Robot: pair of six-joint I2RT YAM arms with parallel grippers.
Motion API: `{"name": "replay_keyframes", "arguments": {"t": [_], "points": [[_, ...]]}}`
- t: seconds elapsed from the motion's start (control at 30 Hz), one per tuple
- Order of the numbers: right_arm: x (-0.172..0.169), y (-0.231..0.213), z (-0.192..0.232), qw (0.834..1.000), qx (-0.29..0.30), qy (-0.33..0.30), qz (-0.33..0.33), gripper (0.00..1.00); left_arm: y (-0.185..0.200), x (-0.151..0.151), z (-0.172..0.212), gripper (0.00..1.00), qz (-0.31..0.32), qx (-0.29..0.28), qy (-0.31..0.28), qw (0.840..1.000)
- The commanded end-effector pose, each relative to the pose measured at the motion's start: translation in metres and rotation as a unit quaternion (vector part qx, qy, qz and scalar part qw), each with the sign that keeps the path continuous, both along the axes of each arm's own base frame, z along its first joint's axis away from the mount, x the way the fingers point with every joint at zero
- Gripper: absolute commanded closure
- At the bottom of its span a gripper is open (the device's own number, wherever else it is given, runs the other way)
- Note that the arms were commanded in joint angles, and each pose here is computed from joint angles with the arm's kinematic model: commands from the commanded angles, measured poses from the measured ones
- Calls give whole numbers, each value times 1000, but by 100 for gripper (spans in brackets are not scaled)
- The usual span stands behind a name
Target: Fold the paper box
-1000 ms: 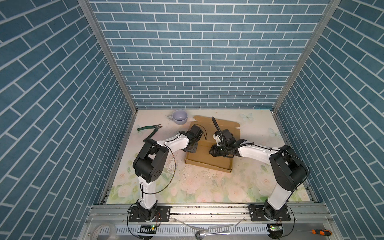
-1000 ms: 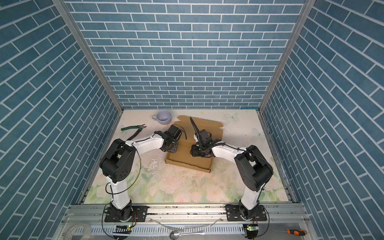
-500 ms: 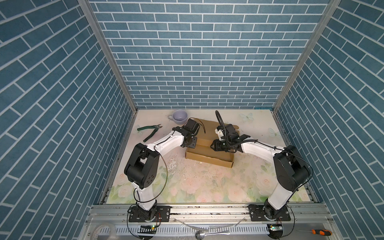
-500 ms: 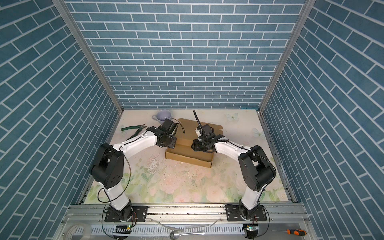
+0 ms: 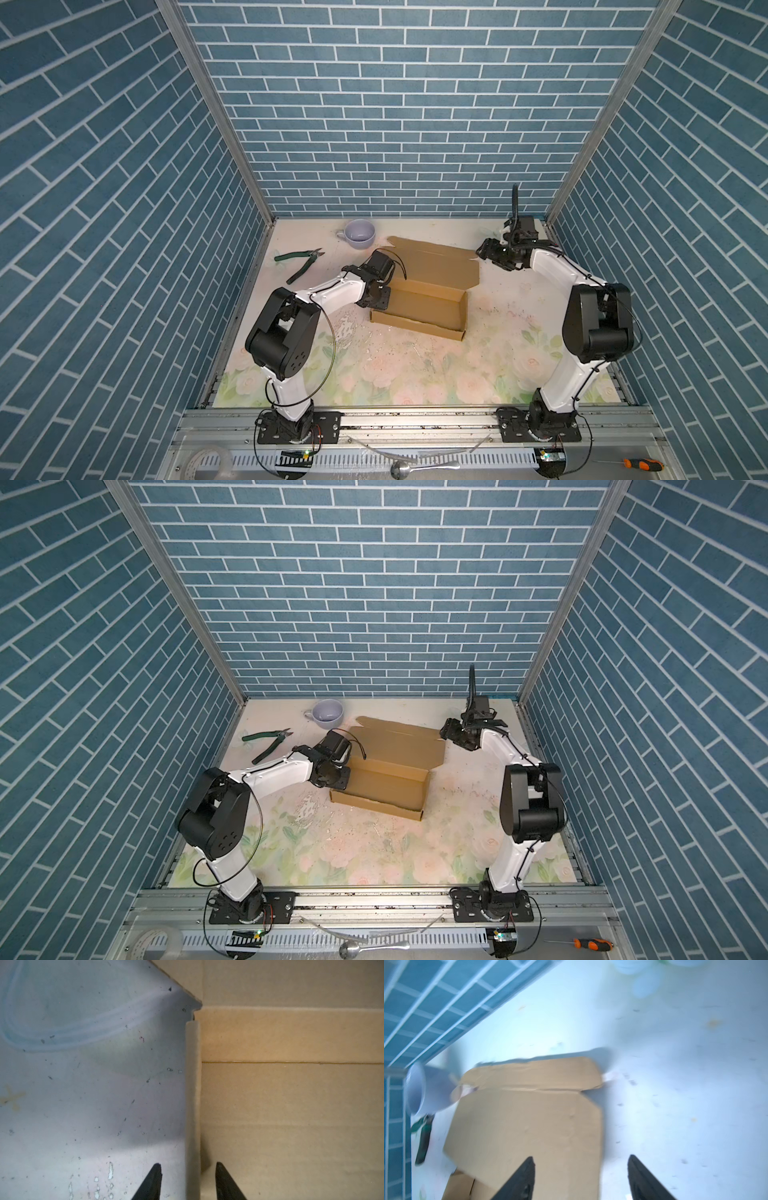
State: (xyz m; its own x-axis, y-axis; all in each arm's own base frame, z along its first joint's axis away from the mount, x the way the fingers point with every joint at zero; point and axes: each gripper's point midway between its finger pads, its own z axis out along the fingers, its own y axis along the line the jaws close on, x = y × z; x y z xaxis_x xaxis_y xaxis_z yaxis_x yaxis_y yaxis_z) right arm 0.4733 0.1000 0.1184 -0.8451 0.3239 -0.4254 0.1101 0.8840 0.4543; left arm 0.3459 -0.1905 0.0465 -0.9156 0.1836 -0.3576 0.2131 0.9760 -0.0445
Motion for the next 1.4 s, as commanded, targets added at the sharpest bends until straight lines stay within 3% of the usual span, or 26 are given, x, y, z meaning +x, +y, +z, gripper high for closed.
{"name": "replay_keyframes", "arguments": {"t": [0.0,0.27,0.57,0.83,0.93,1.07,1.23,1.37], "points": [[-3,8,-23,997,21,70,24,26,0,0,6,56,12,-16,-12,1000],[20,32,-47,989,96,99,56,33,-1,-1,5,56,15,-20,-11,1000],[18,46,-53,983,129,102,85,69,0,2,7,56,15,-18,-18,1000],[23,50,-33,985,132,22,111,88,-2,3,9,56,11,-22,-21,999],[25,51,-21,984,121,-36,129,99,-2,6,21,54,-1,-21,-34,999],[28,50,-1,978,104,-117,141,100,4,13,48,51,-9,-16,-68,998],[30,53,8,973,92,-149,153,100,7,20,72,49,-7,-56,-84,995],[29,58,22,964,75,-186,175,100,33,37,99,48,21,-100,-121,987]]}}
